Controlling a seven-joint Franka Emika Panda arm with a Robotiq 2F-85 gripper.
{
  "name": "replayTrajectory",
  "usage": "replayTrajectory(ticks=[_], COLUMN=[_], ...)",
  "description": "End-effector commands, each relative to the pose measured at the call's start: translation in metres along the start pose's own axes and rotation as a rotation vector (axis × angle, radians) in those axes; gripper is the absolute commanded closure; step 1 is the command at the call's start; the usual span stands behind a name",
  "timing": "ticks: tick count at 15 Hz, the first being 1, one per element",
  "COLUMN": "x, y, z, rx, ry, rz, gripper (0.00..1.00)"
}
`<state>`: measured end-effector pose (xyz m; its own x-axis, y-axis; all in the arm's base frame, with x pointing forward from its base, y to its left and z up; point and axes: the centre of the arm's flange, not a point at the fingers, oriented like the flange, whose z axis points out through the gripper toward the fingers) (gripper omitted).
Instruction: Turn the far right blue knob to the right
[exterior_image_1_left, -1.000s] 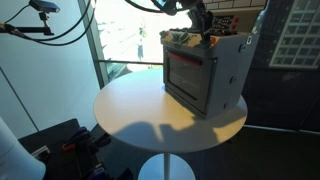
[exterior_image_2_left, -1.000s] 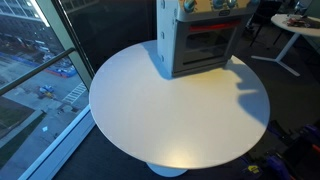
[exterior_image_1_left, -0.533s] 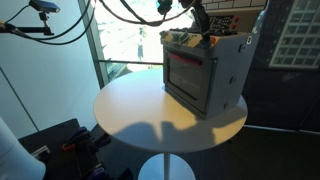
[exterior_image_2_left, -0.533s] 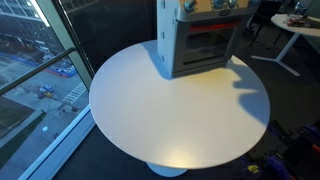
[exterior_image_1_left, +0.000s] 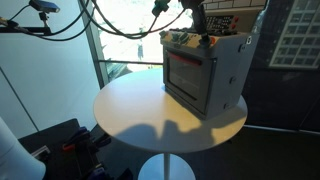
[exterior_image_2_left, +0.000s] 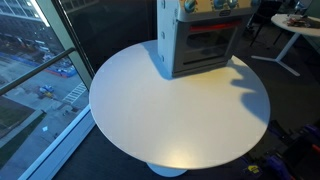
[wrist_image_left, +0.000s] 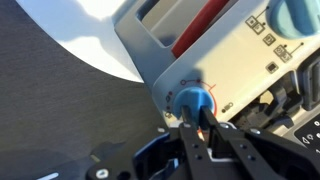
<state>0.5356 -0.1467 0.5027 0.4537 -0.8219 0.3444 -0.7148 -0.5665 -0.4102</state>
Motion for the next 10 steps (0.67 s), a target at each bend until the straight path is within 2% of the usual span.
replayTrajectory(ticks=[1, 5, 9, 10], x=[-0.002, -0.006, -0.008, -0.009], y=[0.03, 0.038, 0.042, 0.042], z=[-0.004, -0.003, -0.005, -0.006], rx=[0.001, 0.032, 0.056, 0.062], ry=[-0.008, -0.011, -0.006, -0.006], rz=[0.157, 0.279, 0.334, 0.332], gripper=[0.95, 0.95, 0.95, 0.61])
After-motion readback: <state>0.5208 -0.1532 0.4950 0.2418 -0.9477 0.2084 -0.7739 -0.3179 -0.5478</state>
